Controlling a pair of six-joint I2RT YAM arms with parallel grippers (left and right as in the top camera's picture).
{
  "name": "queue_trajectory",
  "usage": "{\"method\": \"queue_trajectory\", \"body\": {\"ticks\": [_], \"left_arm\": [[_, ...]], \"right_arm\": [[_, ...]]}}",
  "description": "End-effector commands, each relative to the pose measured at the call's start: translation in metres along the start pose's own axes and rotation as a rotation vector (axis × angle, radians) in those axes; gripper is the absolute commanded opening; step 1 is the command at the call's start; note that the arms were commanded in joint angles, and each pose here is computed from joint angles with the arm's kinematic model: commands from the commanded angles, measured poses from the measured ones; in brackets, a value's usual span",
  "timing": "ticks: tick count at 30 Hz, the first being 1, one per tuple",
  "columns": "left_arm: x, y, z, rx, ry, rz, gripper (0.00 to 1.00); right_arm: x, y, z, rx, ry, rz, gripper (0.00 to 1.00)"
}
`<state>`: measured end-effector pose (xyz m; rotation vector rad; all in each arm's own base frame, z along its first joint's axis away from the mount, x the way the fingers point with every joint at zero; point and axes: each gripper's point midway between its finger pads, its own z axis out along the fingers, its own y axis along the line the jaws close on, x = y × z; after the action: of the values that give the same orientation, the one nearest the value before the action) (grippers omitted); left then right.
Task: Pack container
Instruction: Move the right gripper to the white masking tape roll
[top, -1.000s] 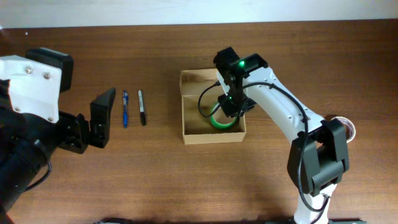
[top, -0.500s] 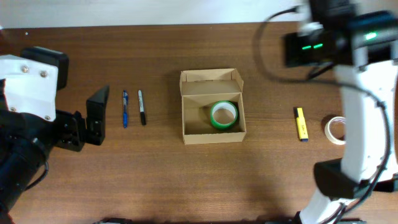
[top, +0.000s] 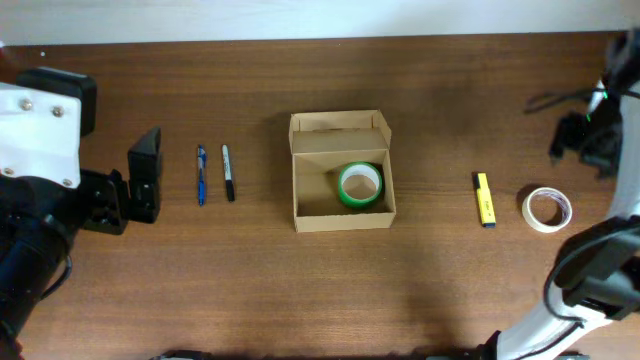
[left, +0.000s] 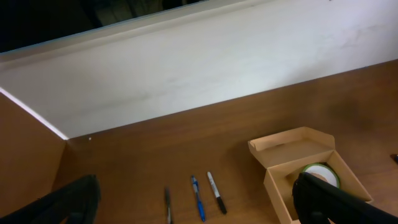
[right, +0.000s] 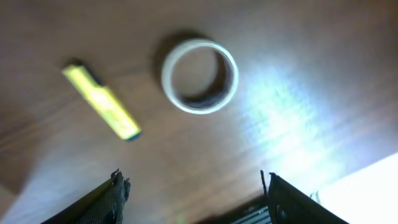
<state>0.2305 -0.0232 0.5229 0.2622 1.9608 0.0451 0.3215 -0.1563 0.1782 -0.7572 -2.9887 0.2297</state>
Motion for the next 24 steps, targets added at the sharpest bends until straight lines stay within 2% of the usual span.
{"method": "queue_trajectory", "body": {"ticks": [1,6,13,24], "left_arm": [[-0.001,0.002,-0.003,-0.015,-0.007,0.011,0.99],[-0.001,0.002,-0.003,-0.016,-0.008,0.011,0.99],[0.001,0.002,-0.003,-0.014,-0.001,0.012,0.99],[0.013,0.000,-0.003,-0.006,0.049,0.012,0.99]], "right_arm": [[0.013,-0.007,0.034,-0.025,0.086,0.053,0.72],[0.021,0.005,0.081,-0.092,0.135,0.071,0.72],[0.024,0.020,0.128,-0.137,0.119,0.078,0.72],[0.002,0.024,0.147,-0.148,0.002,0.027,0.72]]}}
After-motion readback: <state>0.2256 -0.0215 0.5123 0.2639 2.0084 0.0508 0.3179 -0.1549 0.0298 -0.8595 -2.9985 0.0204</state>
